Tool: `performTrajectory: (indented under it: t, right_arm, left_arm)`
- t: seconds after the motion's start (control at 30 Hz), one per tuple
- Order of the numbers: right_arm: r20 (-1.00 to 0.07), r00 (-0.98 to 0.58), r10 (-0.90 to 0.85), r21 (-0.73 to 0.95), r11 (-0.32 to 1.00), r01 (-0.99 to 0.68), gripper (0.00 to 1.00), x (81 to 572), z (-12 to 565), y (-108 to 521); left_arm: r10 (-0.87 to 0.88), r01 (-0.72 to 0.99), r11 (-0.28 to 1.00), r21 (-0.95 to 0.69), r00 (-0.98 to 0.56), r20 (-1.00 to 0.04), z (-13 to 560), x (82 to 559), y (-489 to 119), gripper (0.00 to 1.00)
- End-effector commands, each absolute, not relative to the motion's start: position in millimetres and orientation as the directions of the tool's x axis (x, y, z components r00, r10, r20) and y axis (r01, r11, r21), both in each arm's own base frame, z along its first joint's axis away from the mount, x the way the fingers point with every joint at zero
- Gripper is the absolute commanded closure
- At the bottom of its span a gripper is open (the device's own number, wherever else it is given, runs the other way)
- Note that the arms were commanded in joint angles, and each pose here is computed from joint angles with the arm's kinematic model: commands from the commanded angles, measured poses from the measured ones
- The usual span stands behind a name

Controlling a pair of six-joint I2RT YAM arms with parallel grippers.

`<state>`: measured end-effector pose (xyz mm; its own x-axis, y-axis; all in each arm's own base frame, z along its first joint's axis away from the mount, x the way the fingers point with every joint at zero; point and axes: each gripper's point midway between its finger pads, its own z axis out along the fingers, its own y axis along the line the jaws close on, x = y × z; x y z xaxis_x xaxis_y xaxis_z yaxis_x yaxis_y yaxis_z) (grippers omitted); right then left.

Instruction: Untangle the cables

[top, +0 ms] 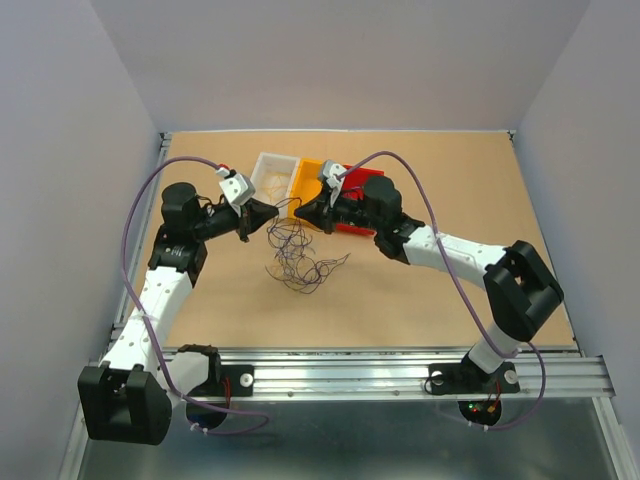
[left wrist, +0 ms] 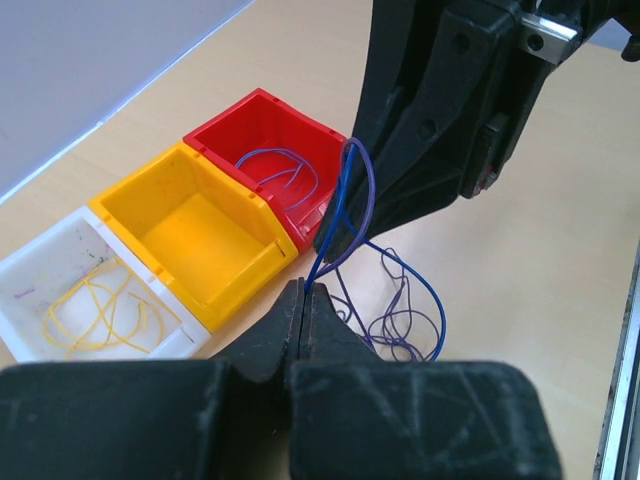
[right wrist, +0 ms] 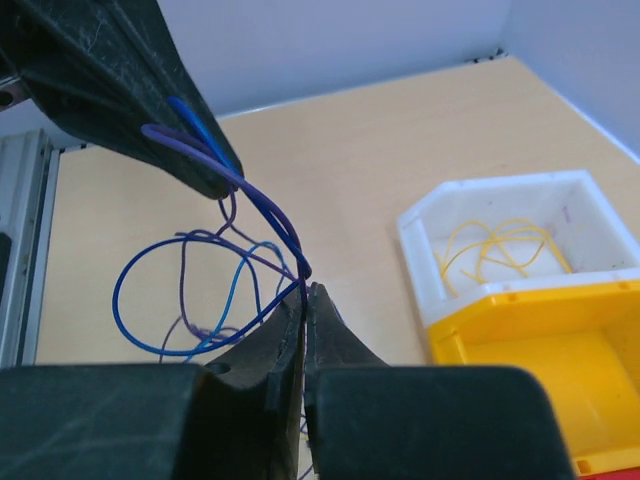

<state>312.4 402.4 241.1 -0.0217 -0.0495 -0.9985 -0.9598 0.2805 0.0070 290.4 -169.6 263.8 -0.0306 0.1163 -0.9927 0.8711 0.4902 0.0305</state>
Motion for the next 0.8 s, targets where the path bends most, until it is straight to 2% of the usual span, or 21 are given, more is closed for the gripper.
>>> performTrajectory:
  t: [0.0, 0.1, 0.17, 0.27, 0.3, 0.4, 0.43, 0.5, 0.63, 0.77]
  right_arm:
    - [-0.994, 0.073, 0.081, -0.042, 0.338, -0.940, 0.99, 317, 277, 398]
    - [-0.989, 0.093, 0.114, -0.042, 0.385, -0.922, 0.99, 318, 284, 389]
    - [-0.987, 0.083, 0.140, -0.012, 0.443, -0.896, 0.99, 323, 289, 380]
    - [-0.980, 0.091, 0.177, 0.025, 0.565, -0.825, 0.99, 332, 302, 356]
    - [-0.976, 0.094, 0.196, 0.042, 0.593, -0.804, 0.99, 329, 309, 345]
    - [-0.968, 0.104, 0.227, 0.070, 0.645, -0.761, 1.00, 324, 319, 325]
    - [-0.965, 0.113, 0.237, 0.070, 0.646, -0.760, 0.99, 320, 324, 320]
    - [-0.959, 0.110, 0.261, 0.081, 0.626, -0.776, 0.99, 305, 332, 312]
    - [-0.964, 0.061, 0.260, 0.106, 0.581, -0.807, 0.99, 291, 338, 314]
    - [-0.969, -0.026, 0.247, 0.173, 0.596, -0.784, 1.00, 297, 336, 315]
  left_arm:
    - [0.109, 0.896, 0.436, 0.088, 0.045, -0.993, 288, 284, -176, 1.00]
    - [0.118, 0.890, 0.445, 0.102, 0.054, -0.992, 287, 286, -174, 1.00]
    - [0.126, 0.870, 0.482, 0.106, 0.051, -0.991, 287, 293, -170, 0.95]
    - [0.129, 0.815, 0.568, 0.116, 0.051, -0.990, 289, 307, -160, 0.68]
    - [0.124, 0.801, 0.586, 0.123, 0.062, -0.990, 291, 308, -158, 0.51]
    - [0.121, 0.773, 0.618, 0.143, 0.086, -0.989, 293, 310, -153, 0.27]
    - [0.120, 0.771, 0.620, 0.146, 0.091, -0.989, 294, 308, -153, 0.22]
    - [0.115, 0.788, 0.597, 0.149, 0.100, -0.988, 294, 302, -156, 0.15]
    - [0.118, 0.852, 0.479, 0.210, 0.175, -0.977, 296, 274, -169, 0.13]
    - [0.129, 0.853, 0.427, 0.301, 0.272, -0.954, 301, 252, -181, 0.12]
